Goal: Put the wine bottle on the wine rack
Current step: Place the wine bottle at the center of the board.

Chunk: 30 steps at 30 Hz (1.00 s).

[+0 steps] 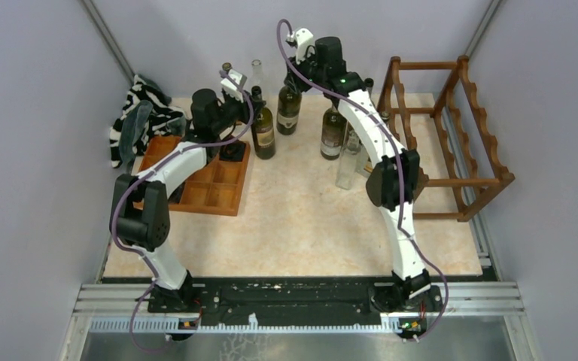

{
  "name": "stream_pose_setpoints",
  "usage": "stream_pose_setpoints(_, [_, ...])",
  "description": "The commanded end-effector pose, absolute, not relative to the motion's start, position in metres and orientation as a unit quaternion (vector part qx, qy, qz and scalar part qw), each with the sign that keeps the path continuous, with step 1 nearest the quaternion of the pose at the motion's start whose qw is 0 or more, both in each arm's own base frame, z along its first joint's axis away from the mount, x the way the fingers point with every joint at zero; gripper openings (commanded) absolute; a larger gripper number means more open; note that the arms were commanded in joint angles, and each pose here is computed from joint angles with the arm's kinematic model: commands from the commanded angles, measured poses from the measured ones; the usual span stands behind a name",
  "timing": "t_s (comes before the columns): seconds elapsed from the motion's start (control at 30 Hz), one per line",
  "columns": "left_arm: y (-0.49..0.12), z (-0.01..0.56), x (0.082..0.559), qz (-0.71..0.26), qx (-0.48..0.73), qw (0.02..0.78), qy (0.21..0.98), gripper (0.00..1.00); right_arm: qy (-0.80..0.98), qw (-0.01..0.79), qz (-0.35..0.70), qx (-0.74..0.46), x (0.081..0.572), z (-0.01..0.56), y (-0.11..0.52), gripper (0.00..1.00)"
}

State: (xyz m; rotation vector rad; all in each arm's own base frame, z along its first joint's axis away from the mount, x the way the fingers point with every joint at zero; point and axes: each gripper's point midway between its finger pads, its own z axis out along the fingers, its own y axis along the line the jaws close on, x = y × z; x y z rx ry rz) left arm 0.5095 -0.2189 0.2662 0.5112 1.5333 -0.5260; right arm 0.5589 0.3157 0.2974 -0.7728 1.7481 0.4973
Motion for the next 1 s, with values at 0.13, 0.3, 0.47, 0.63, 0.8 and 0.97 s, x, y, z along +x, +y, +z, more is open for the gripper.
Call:
stream_pose_setpoints(0.13, [-0.207, 0.299, 0.492, -0.232, 0.229, 0.701, 0.634, 0.0, 0.661, 0.651, 0.211, -0.307, 0.583, 0.358, 0.334, 0.02])
stream_pose_setpoints(0.3, [-0.208, 0.294, 0.486, -0.238, 0.24, 0.699, 0.63, 0.0, 0.661, 0.646, 0.217, -0.315, 0.583, 0.347, 0.344, 0.21])
stream_pose_setpoints(0.47, [-0.209, 0.29, 0.488, -0.241, 0.237, 0.695, 0.634, 0.03, 0.661, 0.642, 0.222, -0.319, 0.581, 0.342, 0.35, 0.4])
stream_pose_setpoints(0.63, [-0.208, 0.29, 0.489, -0.243, 0.233, 0.694, 0.636, 0.16, 0.658, 0.642, 0.227, -0.322, 0.578, 0.345, 0.352, 0.55])
stream_pose_setpoints(0.8, [-0.208, 0.29, 0.488, -0.244, 0.232, 0.693, 0.638, 0.22, 0.653, 0.645, 0.231, -0.324, 0.573, 0.354, 0.353, 0.58])
stream_pose_setpoints(0.97, [-0.208, 0.293, 0.486, -0.244, 0.23, 0.692, 0.639, 0.33, 0.646, 0.649, 0.232, -0.327, 0.563, 0.372, 0.348, 0.64])
